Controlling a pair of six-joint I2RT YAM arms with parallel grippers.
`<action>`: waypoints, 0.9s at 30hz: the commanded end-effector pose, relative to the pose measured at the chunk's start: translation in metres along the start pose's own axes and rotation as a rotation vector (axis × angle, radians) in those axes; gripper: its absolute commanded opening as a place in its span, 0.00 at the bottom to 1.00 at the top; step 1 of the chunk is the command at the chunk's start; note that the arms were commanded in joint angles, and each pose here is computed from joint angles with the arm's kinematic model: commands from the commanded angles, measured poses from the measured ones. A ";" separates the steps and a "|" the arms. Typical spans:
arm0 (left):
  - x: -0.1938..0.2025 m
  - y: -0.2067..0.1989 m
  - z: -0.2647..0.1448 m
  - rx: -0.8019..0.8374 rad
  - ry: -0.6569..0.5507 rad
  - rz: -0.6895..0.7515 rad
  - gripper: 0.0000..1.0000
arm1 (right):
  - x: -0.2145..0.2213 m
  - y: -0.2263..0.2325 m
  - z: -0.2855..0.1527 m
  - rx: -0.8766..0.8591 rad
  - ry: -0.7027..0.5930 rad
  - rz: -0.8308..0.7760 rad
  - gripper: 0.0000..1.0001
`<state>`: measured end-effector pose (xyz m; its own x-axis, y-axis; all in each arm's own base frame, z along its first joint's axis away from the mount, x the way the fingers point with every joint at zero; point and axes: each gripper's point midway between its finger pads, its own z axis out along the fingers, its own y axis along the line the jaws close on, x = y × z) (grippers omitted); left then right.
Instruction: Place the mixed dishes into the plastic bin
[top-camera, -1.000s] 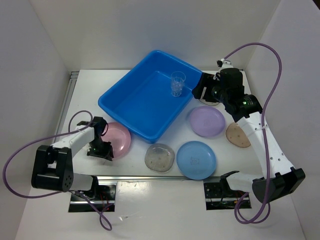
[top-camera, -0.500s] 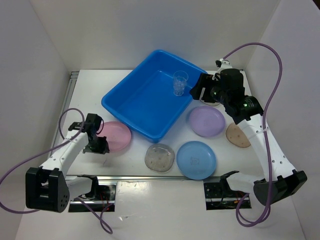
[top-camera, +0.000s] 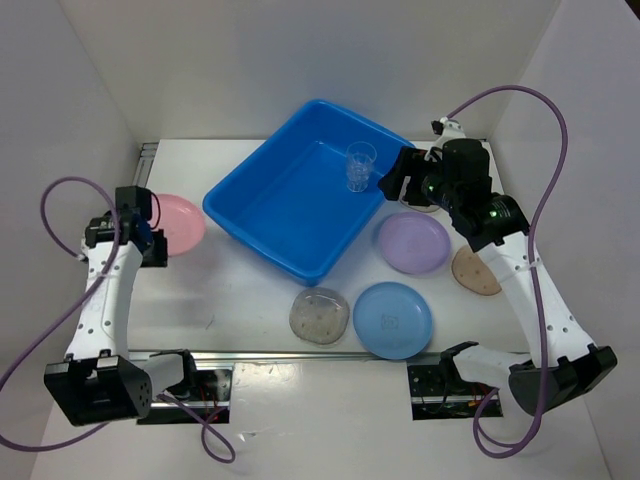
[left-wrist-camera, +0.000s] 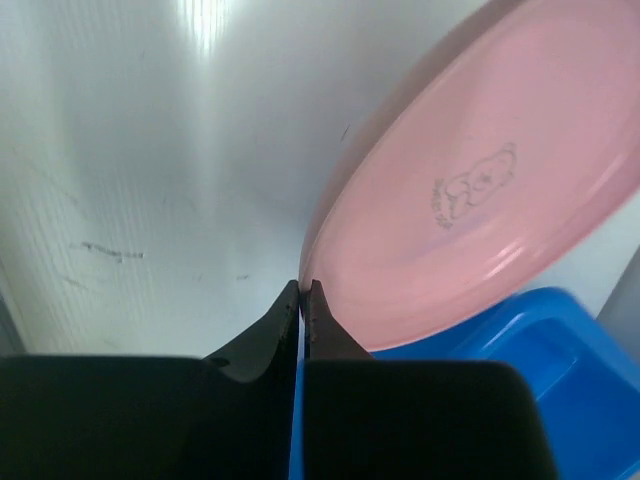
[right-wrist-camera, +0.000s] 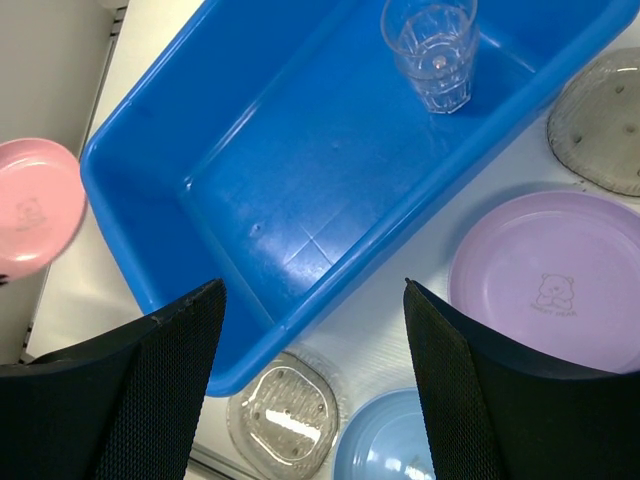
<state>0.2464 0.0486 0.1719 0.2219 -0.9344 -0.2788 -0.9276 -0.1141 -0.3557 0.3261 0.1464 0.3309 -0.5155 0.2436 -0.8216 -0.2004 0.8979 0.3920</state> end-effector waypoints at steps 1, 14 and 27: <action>-0.042 -0.010 -0.023 0.046 -0.147 0.002 0.00 | -0.012 0.011 -0.011 -0.047 -0.059 -0.021 0.77; 0.005 -0.149 -0.087 0.542 0.131 0.084 0.00 | -0.015 0.011 -0.012 -0.040 -0.071 -0.021 0.77; 0.206 -0.171 -0.052 0.590 0.377 0.628 0.00 | -0.026 0.013 -0.006 -0.023 -0.058 -0.020 0.77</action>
<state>0.4105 -0.1217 0.2018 -0.4144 -0.8764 -0.2454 -0.6403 0.4724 -0.6057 0.3286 0.1467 0.3382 -0.5038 0.2479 -0.8275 -0.2032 0.8971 0.3924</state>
